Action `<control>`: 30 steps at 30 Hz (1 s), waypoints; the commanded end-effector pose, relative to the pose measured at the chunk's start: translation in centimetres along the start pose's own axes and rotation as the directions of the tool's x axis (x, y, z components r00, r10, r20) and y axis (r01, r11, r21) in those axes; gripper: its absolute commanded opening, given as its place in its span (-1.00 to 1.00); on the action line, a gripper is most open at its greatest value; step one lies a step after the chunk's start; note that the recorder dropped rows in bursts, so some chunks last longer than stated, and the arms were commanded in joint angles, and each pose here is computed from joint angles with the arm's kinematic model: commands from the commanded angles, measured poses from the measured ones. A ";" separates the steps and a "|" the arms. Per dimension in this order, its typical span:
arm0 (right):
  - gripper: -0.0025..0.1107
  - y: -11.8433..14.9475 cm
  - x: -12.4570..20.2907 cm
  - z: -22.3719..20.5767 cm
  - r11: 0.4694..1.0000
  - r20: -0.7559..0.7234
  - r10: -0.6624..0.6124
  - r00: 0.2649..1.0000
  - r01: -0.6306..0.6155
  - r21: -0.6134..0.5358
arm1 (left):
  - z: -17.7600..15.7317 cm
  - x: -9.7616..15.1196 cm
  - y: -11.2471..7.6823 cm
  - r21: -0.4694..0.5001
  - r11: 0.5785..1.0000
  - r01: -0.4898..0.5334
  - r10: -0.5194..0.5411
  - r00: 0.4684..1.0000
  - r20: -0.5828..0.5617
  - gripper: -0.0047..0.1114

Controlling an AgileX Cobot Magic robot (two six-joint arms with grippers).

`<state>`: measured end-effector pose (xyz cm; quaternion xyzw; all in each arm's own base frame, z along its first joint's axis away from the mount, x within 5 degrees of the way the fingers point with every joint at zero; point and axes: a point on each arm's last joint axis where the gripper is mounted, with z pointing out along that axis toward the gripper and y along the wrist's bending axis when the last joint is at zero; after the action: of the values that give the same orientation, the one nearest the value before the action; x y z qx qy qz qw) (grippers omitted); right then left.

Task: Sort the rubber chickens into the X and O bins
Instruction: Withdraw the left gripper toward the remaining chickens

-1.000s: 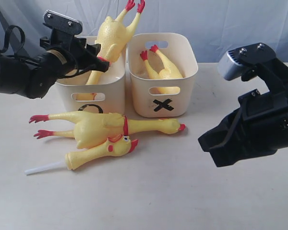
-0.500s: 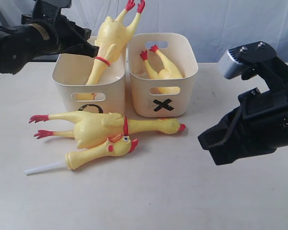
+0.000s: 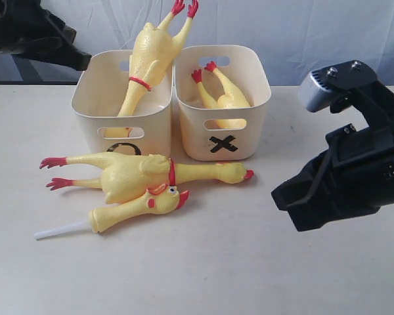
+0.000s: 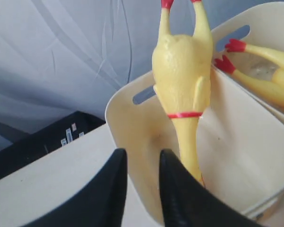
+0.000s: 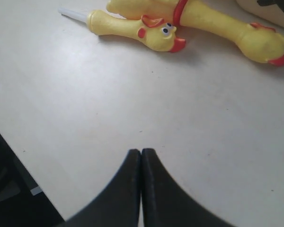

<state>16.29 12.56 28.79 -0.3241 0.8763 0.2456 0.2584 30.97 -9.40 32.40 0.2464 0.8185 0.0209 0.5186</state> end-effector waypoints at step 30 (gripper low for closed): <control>-0.97 0.2 0.6 0.0 1.000 -0.054 -0.009 0.998 0.008 -0.023 | 2.0 15.1 -7.7 0.685 0.668 -0.290 0.582 0.777 -0.238 0.03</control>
<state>15.78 12.50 28.56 -0.3354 0.8791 0.2485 0.2301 24.39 -10.12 17.17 0.5874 0.7842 -0.0666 0.1885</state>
